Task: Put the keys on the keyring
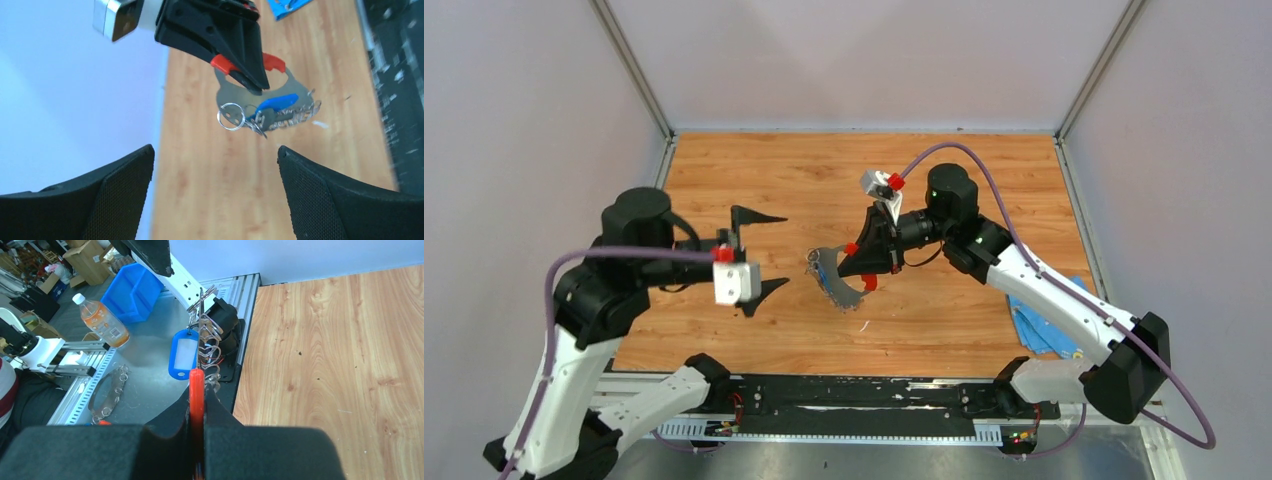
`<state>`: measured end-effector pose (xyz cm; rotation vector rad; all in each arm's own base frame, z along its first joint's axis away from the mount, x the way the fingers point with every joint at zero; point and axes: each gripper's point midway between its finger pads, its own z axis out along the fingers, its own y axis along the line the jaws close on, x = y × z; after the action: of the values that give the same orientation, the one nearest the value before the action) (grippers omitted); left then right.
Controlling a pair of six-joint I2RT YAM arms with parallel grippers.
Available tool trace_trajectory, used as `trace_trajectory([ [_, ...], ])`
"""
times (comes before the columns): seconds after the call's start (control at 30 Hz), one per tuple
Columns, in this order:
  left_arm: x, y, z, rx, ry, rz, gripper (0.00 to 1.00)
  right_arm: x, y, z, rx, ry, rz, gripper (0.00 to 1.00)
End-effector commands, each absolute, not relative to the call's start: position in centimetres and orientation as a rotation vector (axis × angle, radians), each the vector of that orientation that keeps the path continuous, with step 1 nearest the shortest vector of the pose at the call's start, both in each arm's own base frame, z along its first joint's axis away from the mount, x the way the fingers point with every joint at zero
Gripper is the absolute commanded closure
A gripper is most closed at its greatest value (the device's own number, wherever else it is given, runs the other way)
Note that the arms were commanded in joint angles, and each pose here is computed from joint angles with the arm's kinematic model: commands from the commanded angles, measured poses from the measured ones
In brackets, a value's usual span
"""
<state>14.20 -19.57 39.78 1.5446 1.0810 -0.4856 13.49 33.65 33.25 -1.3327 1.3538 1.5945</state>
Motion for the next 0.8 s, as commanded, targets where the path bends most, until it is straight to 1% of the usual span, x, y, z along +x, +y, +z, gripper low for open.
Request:
trace_trajectory([
  [0.0, 13.8, -18.6, 39.0, 1.744, 0.670, -0.153, 0.05, 13.0, 33.5, 34.5, -1.321, 1.322, 1.623, 1.00],
  [0.13, 13.7, -18.6, 38.1, 1.828, 0.451, -0.001, 0.10, 12.7, 34.0, 34.9, -1.337, 1.298, 1.656, 1.00],
  [0.23, 13.5, -18.9, 38.1, 1.862, 0.306, 0.075, 0.16, 12.2, 34.4, 34.9, -1.360, 1.293, 1.691, 1.00],
  [0.43, 13.4, -19.5, 37.7, 1.914, 0.000, 0.264, 0.31, 11.6, 35.0, 34.3, -1.395, 1.306, 1.777, 1.00],
  [0.6, 13.2, -19.6, 37.6, 1.914, -0.082, 0.314, 0.41, 11.8, 35.3, 33.9, -1.397, 1.334, 1.781, 1.00],
  [0.67, 12.6, -19.7, 37.5, 1.900, -0.073, 0.272, 0.43, 12.1, 35.5, 33.8, -1.398, 1.345, 1.766, 1.00],
  [0.77, 11.9, -20.0, 37.9, 1.873, 0.018, 0.152, 0.44, 12.1, 35.7, 33.3, -1.408, 1.357, 1.744, 1.00],
])
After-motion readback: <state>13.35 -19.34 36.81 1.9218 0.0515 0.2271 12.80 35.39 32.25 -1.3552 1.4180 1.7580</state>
